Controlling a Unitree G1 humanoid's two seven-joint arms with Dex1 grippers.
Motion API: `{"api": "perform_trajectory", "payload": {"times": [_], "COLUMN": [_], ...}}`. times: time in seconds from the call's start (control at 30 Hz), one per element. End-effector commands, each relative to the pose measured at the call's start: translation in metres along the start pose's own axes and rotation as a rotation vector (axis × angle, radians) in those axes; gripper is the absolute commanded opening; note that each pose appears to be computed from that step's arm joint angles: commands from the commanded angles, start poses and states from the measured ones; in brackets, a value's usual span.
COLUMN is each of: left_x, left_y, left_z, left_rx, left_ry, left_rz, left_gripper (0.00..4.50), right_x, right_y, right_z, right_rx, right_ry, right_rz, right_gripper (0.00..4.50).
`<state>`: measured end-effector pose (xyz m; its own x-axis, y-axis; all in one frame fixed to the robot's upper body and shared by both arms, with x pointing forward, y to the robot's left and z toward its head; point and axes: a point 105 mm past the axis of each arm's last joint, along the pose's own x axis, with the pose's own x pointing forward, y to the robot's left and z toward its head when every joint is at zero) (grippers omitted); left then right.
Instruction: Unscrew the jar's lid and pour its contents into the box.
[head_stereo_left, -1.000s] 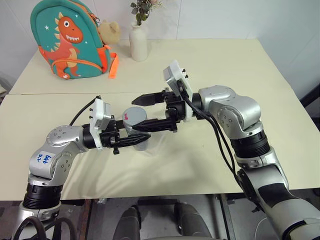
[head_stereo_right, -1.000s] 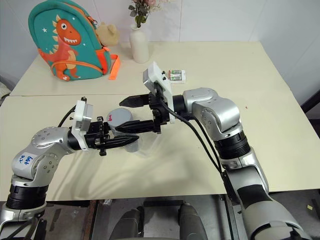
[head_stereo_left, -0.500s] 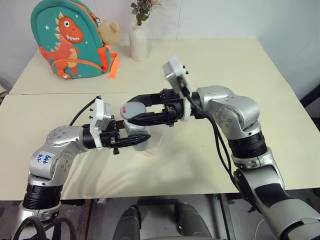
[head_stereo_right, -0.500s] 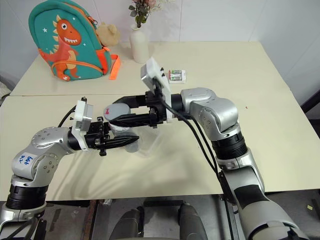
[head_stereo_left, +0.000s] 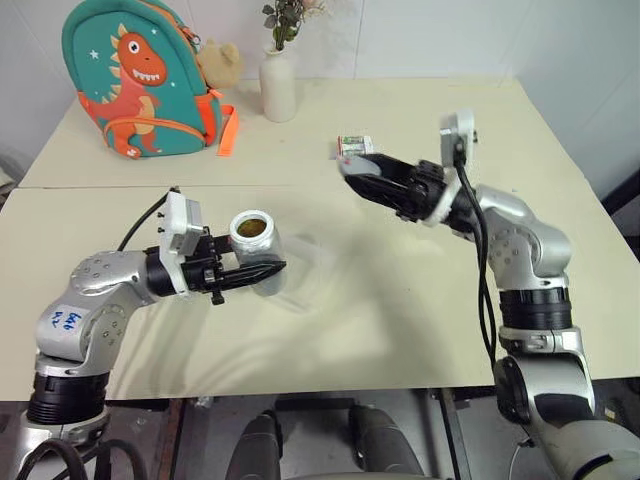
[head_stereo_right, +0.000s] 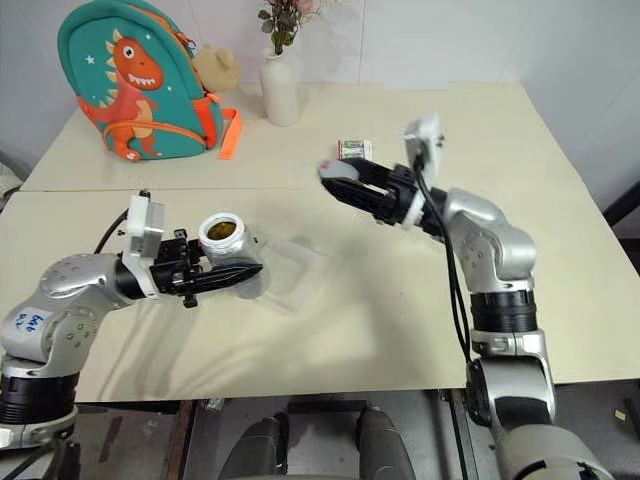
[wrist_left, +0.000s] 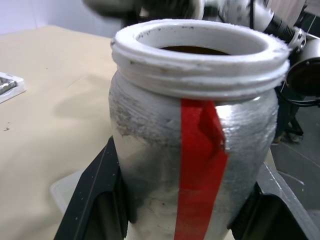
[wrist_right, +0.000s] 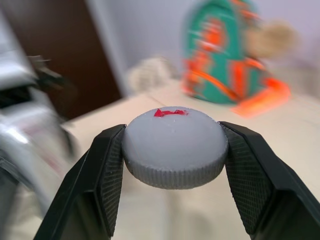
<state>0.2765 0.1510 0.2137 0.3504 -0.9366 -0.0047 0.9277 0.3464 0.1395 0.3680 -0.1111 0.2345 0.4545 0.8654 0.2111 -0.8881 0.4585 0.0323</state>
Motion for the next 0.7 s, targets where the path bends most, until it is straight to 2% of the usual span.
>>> {"api": "perform_trajectory", "payload": {"times": [0.03, 0.2, 0.3, 0.43, 0.63, 0.7], "left_x": [-0.010, -0.009, -0.007, -0.005, -0.003, -0.001], "left_y": [-0.001, 0.000, 0.002, 0.003, 0.003, 0.006], "left_z": [0.015, 0.017, 0.017, 0.016, 0.013, 0.013], "left_rx": [0.032, 0.005, -0.004, 0.000, 0.035, 0.052], "left_ry": [-0.025, -0.044, -0.043, -0.041, -0.025, -0.026], "left_rz": [0.019, 0.042, 0.044, 0.035, 0.035, 0.049], "left_gripper": [1.97, 1.97, 1.97, 1.97, 1.97, 1.97], "right_x": [-0.020, -0.059, -0.072, -0.076, -0.074, -0.072], "right_y": [-0.020, -0.042, -0.052, -0.053, -0.048, -0.044], "right_z": [-0.013, -0.067, -0.078, -0.087, -0.074, -0.062], "right_rx": [-0.103, -0.145, -0.162, -0.195, -0.203, -0.224], "right_ry": [0.009, 0.108, 0.128, 0.161, 0.112, 0.107], "right_rz": [-0.117, -0.314, -0.395, -0.394, -0.350, -0.301], "right_gripper": [2.54, 2.54, 2.54, 2.54, 4.45, 4.45]}}
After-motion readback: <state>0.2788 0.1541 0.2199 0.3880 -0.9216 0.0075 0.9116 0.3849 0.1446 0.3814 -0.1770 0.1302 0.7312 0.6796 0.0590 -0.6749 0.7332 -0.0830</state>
